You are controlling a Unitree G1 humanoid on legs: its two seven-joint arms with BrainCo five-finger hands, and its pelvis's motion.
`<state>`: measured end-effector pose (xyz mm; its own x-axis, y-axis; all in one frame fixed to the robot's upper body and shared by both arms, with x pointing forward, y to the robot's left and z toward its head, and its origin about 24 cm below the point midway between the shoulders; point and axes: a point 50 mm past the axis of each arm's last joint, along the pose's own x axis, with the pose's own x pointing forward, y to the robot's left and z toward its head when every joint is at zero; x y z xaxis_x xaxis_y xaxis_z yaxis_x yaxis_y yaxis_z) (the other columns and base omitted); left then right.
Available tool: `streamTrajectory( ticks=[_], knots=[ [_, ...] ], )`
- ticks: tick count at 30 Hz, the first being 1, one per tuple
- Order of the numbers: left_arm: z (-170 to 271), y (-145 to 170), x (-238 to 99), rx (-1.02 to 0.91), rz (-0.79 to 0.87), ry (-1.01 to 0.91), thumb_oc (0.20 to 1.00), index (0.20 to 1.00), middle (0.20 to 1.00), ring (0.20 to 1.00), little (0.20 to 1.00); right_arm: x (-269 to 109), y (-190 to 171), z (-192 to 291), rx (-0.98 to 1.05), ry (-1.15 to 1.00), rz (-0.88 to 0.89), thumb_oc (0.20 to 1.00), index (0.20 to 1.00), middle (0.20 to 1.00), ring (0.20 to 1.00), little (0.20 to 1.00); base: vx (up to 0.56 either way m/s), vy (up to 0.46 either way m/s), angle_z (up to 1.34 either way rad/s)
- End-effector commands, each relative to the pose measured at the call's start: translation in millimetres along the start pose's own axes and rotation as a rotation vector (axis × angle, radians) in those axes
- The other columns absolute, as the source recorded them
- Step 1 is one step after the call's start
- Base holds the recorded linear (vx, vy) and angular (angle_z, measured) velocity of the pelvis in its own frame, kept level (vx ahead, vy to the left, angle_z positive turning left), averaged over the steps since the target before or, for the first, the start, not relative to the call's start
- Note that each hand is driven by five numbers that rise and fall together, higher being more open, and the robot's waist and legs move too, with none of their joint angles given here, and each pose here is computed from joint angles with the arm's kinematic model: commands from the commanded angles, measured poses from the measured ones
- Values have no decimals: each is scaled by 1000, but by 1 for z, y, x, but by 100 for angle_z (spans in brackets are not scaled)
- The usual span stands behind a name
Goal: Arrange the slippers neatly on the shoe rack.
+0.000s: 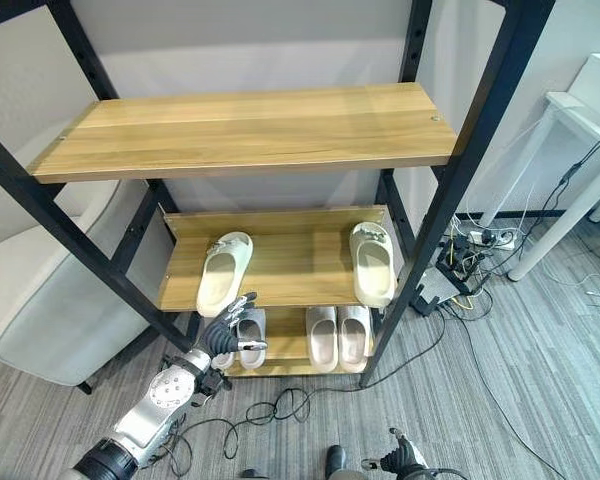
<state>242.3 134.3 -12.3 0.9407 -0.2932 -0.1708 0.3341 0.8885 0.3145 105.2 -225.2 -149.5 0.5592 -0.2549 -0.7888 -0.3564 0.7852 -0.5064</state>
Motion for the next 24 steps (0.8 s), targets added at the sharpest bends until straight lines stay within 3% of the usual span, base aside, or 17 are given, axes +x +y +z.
streamTrajectory(
  ticks=[1, 16, 24],
  knots=[
    [20, 13, 16, 111, 83, -106, 1000, 1000, 1000, 1000, 1000, 5, -8, 11, 27, -35, -50, 1000, 1000, 1000, 1000, 1000, 0, 0, 0],
    [39, 61, 27, 287, 332, -181, 1000, 1000, 1000, 1000, 1000, 7, -12, 0, 10, 34, -88, 1000, 1000, 1000, 1000, 1000, 33, -30, -13],
    [37, 68, 26, 374, 355, -176, 1000, 1000, 1000, 1000, 1000, 8, -12, -3, 28, 69, -89, 1000, 1000, 1000, 1000, 1000, 126, 109, -33]
  ],
)
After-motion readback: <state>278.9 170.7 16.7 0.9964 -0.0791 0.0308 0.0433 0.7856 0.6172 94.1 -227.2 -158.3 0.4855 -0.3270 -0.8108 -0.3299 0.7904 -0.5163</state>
